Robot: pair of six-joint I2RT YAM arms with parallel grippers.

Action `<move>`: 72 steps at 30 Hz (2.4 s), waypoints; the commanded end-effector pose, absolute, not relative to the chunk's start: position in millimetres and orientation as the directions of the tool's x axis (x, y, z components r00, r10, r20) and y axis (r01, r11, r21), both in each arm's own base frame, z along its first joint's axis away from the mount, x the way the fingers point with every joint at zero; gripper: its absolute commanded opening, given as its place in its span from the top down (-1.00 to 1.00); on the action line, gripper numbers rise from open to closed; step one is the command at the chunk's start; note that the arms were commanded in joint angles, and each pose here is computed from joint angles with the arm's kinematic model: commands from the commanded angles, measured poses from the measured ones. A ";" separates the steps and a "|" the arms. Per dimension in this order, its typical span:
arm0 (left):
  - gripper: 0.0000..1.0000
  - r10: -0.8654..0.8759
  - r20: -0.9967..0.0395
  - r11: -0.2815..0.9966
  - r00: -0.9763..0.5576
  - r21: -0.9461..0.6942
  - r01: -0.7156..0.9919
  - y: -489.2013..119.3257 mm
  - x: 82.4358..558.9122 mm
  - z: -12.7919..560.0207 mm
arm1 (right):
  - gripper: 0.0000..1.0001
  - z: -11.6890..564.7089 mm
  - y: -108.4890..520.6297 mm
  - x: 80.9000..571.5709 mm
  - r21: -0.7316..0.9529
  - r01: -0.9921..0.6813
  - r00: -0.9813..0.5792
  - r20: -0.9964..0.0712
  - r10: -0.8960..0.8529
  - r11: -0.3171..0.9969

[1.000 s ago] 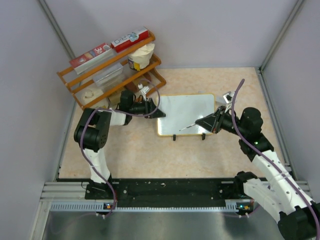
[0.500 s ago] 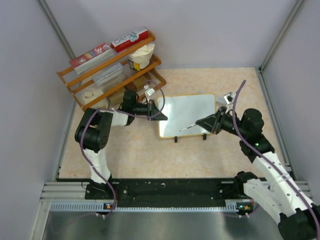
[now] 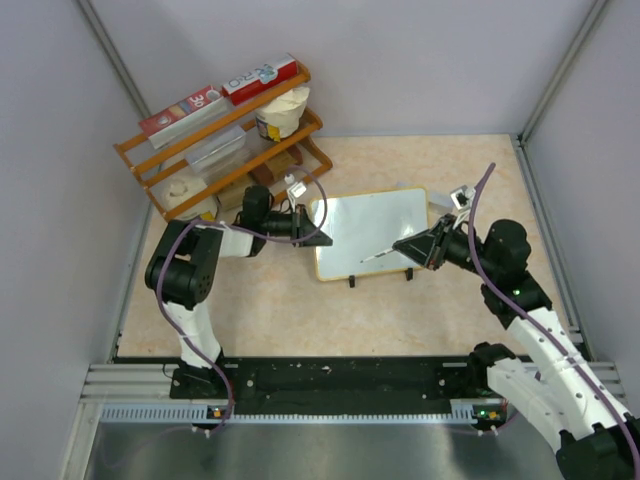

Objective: Write a sentence on the whiteboard
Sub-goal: Adjust the whiteboard marker at the Whiteboard stand.

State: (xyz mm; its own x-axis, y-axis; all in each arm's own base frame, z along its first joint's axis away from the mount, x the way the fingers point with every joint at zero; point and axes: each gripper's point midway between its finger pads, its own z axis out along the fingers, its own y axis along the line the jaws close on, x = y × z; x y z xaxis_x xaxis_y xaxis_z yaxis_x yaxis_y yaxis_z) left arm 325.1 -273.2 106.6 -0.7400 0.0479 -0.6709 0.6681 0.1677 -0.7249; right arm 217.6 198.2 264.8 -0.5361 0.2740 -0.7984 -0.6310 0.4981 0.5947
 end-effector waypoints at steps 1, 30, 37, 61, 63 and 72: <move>1.00 0.116 -0.655 0.164 -0.747 -0.729 0.664 -279.6 295.0 88.0 | 1.00 273.0 194.5 218.7 0.556 -0.654 -0.484 -0.828 0.281 0.512; 1.00 0.232 -0.629 0.206 -0.742 -0.714 0.670 -278.1 252.0 77.1 | 1.00 266.1 197.4 244.1 0.423 -0.610 -0.406 -0.893 0.193 0.670; 1.00 0.239 -0.640 0.198 -0.730 -0.704 0.682 -268.0 253.0 78.0 | 1.00 273.1 195.4 256.8 0.377 -0.602 -0.344 -0.918 0.197 0.704; -0.23 0.149 -0.685 0.304 -0.713 -0.654 0.692 -252.5 278.6 90.9 | 1.00 261.4 198.3 256.9 0.392 -0.600 -0.372 -0.908 0.191 0.698; -0.36 0.097 -0.703 0.319 -0.705 -0.649 0.691 -244.5 280.4 102.0 | 1.00 262.9 197.4 256.2 0.390 -0.600 -0.368 -0.910 0.192 0.698; -0.58 -0.149 -0.730 0.327 -0.667 -0.673 0.663 -220.6 303.5 157.3 | 1.00 265.4 199.6 254.3 0.399 -0.609 -0.370 -0.907 0.200 0.686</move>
State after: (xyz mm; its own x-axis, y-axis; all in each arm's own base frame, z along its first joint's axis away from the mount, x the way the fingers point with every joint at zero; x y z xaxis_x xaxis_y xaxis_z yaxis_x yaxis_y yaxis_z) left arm 288.8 -215.5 115.7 -0.7190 -0.0382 -0.6939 0.6318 0.3800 -0.6756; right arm 254.6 195.5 241.0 -0.4357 0.1803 -0.8819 -0.5659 0.7070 0.4241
